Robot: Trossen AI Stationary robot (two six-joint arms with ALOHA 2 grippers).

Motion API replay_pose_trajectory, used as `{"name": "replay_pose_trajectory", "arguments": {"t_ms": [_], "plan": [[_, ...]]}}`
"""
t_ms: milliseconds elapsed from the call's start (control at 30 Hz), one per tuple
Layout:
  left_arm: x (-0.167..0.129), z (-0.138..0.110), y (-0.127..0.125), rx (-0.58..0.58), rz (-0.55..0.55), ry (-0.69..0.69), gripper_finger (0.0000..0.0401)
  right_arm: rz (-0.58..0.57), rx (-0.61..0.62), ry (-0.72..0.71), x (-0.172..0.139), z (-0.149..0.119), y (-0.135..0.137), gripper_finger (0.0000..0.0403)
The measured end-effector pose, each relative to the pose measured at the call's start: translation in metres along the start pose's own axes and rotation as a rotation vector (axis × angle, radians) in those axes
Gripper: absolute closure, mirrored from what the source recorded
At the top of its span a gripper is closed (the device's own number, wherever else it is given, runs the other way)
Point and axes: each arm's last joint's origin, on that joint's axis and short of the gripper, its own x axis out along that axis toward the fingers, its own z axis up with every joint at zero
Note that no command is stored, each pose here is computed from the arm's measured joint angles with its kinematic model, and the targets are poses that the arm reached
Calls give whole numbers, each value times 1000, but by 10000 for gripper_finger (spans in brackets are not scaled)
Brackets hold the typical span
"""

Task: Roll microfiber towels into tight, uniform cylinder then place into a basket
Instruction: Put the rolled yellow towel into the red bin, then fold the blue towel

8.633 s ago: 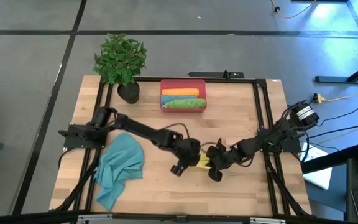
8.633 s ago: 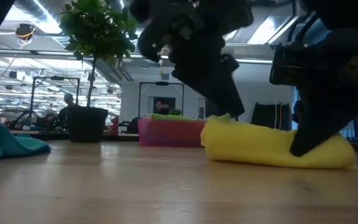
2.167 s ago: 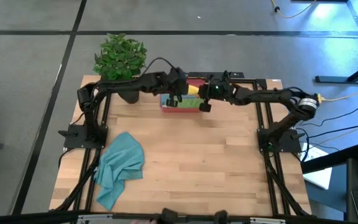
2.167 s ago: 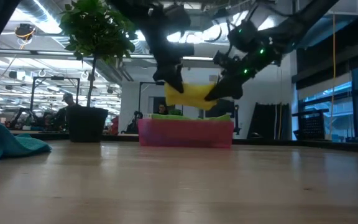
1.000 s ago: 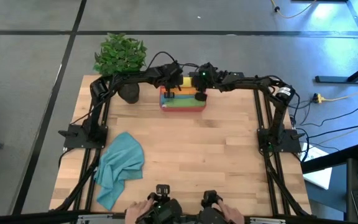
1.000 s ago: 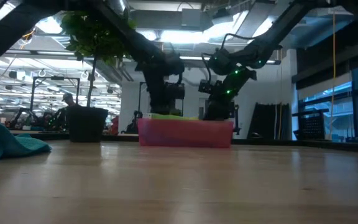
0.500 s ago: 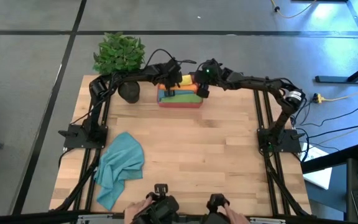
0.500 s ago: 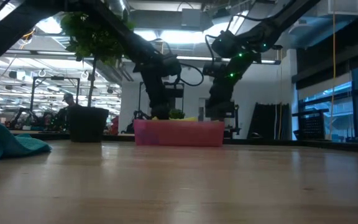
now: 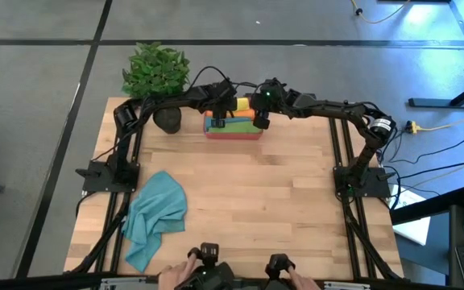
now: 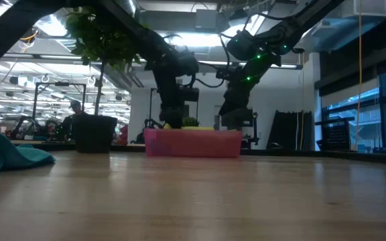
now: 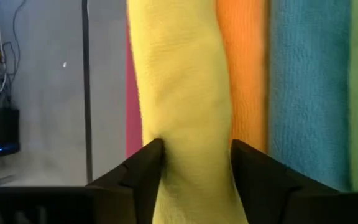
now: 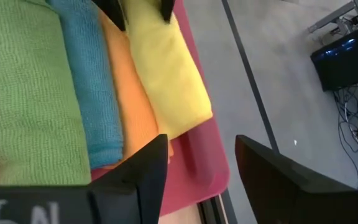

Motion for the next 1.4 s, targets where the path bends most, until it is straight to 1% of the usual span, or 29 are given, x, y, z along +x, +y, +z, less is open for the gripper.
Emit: {"name": "replay_pose_trajectory", "arguments": {"t_ms": [100,233,400,500,567,700,800,867,933,1033,1133,1233,1333,1400], "plan": [[-10,1,2,10,32,13,210,1,-1,-1,0,1,1,215],[-28,0,7,9,57,16,204,4,0,3,0,0,1,215],[-60,0,12,-54,80,-14,205,19,-7,13,-1,1,5,215],[-90,1,9,-111,75,-46,205,43,-4,28,-3,2,12,215],[-116,2,5,-163,61,-79,205,72,-17,50,-8,4,19,215],[-169,1,-9,-231,36,-159,211,115,-40,84,-32,11,33,215],[-211,-3,-24,-249,37,-268,220,136,-44,85,-56,18,44,215],[-236,-8,-37,-278,26,-337,225,153,-22,65,-76,24,51,215],[-256,-15,-52,-311,8,-408,229,181,15,47,-96,29,59,215],[-275,-26,-79,-348,-28,-541,232,225,60,3,-123,33,74,215],[-283,-37,-110,-374,-77,-667,232,285,78,-44,-143,33,95,215],[-282,-47,-140,-410,-128,-766,232,347,99,-73,-154,29,121,215],[-276,-56,-170,-436,-172,-813,232,412,105,-106,-158,23,152,215],[-271,-61,-189,-448,-197,-826,232,453,109,-154,-159,20,173,215]]}}
